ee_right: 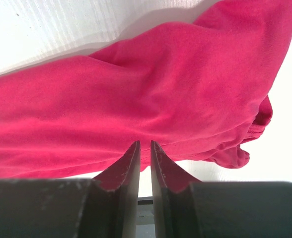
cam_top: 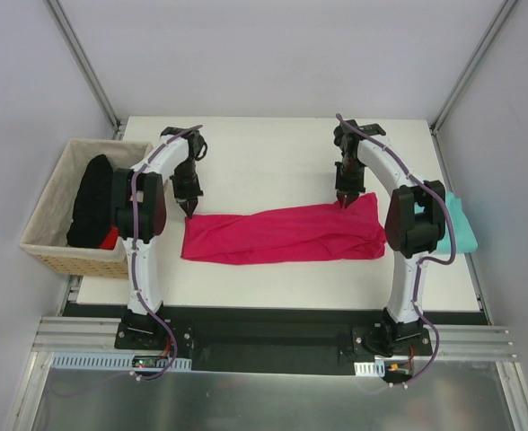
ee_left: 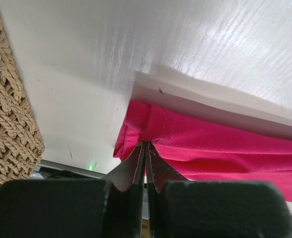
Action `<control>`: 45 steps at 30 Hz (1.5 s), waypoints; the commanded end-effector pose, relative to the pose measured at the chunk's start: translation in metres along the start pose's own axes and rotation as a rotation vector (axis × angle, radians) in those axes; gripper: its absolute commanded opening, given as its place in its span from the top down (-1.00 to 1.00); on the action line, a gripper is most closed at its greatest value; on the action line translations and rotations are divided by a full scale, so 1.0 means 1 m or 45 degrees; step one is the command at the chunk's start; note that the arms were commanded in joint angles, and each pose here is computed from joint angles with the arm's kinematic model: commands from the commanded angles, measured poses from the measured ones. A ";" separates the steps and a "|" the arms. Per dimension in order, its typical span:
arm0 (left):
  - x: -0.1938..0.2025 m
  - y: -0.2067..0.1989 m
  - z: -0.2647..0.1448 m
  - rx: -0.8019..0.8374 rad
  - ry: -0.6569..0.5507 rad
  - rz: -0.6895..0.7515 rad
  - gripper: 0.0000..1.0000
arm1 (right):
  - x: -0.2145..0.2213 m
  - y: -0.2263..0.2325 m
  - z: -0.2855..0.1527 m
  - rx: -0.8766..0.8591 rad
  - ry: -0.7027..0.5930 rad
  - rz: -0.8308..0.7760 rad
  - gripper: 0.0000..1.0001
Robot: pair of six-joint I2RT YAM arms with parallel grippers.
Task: Fold and stack the t-shirts
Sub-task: Fold the other side of the tshirt into a rectangle, then rotate the tshirt 90 degrees
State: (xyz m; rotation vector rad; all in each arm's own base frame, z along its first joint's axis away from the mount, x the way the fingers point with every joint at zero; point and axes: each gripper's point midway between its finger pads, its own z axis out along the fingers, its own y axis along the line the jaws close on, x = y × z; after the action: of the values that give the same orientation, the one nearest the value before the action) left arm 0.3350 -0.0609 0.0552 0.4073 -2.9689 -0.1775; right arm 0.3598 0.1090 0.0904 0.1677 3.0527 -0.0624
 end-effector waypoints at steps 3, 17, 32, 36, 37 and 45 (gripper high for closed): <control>0.007 0.022 -0.018 -0.058 -0.029 -0.072 1.00 | 0.004 -0.005 -0.011 -0.005 -0.012 -0.008 0.67; -0.020 0.014 -0.023 -0.045 -0.073 -0.063 1.00 | 0.001 -0.004 -0.011 -0.009 -0.019 -0.002 0.67; -0.010 0.031 -0.012 -0.164 -0.002 -0.049 0.79 | 0.003 -0.004 -0.010 -0.014 -0.009 0.004 0.67; -0.007 0.034 -0.017 -0.174 -0.022 -0.062 0.78 | 0.004 -0.005 -0.012 -0.010 -0.014 0.010 0.68; -0.007 0.034 -0.018 -0.166 -0.029 -0.063 0.80 | 0.004 -0.006 -0.013 -0.001 -0.022 0.014 0.68; -0.017 0.006 -0.069 0.126 -0.218 -0.073 0.86 | 0.016 -0.015 -0.014 -0.006 -0.140 0.129 0.88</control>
State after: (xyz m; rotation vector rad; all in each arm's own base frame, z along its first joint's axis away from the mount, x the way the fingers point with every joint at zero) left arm 0.3476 -0.0441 0.0676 0.4588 -2.9872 -0.2660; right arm 0.3439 0.0994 0.0806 0.2014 3.0484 -0.0987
